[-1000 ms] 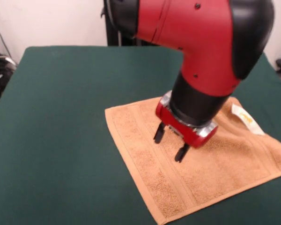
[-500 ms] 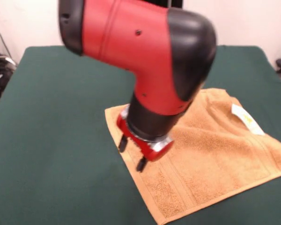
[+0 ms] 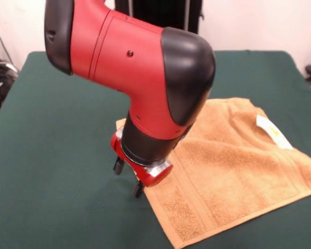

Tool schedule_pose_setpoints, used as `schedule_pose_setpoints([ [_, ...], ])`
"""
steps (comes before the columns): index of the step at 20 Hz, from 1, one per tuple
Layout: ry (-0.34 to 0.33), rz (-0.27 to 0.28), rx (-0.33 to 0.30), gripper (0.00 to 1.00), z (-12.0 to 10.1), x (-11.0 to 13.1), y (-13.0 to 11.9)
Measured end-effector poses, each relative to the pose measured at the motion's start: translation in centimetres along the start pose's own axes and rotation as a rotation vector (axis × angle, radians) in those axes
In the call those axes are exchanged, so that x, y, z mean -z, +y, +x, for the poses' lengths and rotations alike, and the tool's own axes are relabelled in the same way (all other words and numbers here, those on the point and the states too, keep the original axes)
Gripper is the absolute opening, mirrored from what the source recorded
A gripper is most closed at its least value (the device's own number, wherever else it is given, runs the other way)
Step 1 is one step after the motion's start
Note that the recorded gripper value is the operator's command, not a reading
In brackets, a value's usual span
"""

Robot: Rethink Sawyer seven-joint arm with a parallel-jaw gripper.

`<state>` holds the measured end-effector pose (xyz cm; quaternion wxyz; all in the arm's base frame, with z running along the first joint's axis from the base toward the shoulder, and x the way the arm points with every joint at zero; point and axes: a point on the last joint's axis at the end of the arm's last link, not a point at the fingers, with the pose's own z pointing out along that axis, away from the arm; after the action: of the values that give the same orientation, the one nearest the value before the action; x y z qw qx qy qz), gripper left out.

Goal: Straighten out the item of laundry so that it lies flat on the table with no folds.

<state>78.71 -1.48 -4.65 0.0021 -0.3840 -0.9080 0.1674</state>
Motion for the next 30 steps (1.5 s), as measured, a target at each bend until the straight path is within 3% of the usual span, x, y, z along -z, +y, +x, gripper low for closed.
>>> schedule_pose_setpoints([
  [8, -0.017, -0.013, 0.011, 1.00, 0.6, 2.5, 0.9],
  [11, -0.036, -0.032, 0.011, 1.00, 0.4, 6.3, 1.4],
  [14, -0.050, -0.046, 0.011, 1.00, 0.2, 8.1, 1.7],
  [15, -0.067, -0.063, 0.011, 1.00, 0.0, 10.0, 2.0],
  [18, -0.080, -0.078, 0.011, 1.00, 0.0, 11.7, 2.3],
  [24, -0.077, -0.082, 0.010, 1.00, 0.8, 11.9, 2.1],
  [30, -0.067, -0.067, 0.012, 1.00, 3.0, 9.2, 1.2],
])
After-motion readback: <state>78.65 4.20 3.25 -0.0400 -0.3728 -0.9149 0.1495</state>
